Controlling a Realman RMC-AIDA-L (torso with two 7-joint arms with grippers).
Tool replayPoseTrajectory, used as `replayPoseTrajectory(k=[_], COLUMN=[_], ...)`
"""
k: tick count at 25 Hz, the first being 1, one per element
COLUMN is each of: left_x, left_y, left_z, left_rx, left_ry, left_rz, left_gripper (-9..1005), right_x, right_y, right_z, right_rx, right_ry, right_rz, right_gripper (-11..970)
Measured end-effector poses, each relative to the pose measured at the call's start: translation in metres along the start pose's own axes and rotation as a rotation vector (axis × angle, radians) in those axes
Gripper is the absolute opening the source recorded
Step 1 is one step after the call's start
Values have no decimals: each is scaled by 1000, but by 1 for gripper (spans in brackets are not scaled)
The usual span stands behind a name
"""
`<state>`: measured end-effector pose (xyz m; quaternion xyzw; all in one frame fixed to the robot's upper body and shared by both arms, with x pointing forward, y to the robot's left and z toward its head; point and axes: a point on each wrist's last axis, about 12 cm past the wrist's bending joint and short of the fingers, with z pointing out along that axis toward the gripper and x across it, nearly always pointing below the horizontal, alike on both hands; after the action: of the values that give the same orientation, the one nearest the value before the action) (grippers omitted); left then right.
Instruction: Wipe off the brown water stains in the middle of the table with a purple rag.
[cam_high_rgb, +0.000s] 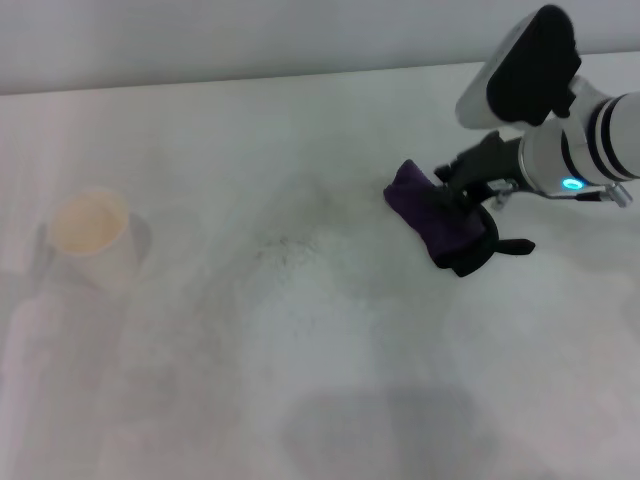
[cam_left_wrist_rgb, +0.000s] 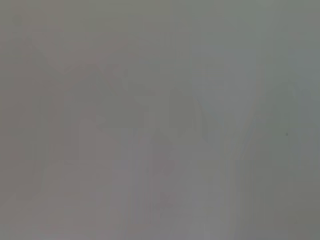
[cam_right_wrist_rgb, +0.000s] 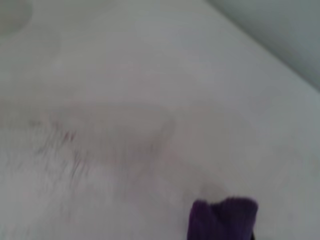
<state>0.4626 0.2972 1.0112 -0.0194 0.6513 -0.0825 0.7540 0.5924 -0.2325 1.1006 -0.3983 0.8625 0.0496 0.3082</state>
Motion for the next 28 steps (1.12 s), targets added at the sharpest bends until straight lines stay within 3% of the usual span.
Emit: replayPoseTrajectory(k=[4,8,10,11,14,17,18,19,21,22,25,28], left_x=[0,0,0,0,0,-1,-1,-1,-1,-1,-4,-6], left_y=[1,2,2,2,1,1,1,1,2,2,0,-1], left_z=[0,-2,-2,-2,-2,0,0,0,0,0,1,2], left_rx=[-2,-9,-10,-10,-3,2,3,4,5,5,15,26], left_ry=[-2,-1,-1,-1,-2,-3,-4,-4,-5,-6,-28,-42], left_rz=[1,1,-3,-5,-50,-66,-67,-65,-64,-65,-76,-80], left_gripper=[877,877,877,877,877,877,877,877,877,877,877,877], right_x=[-7,-13,-10,-10,7,27,35,45,75,75,102,124], right_y=[-4,-20,-30,-30,-41,-54,-57,-59,-62,-62,-60,-57], right_z=[-12,-34,-46,-46,-59,-68,-69,-70,-64,-64,-47,-29], right_rx=[34,44,-22,-22,-124,-144,-125,-92,103,103,366,551], right_ry=[-141,-320,-487,-487,-717,-900,-947,-994,-1062,-1062,-990,-869], right_rz=[61,142,210,210,305,403,421,442,418,418,328,338], right_gripper=[138,324,419,467,610,824,829,833,843,847,852,852])
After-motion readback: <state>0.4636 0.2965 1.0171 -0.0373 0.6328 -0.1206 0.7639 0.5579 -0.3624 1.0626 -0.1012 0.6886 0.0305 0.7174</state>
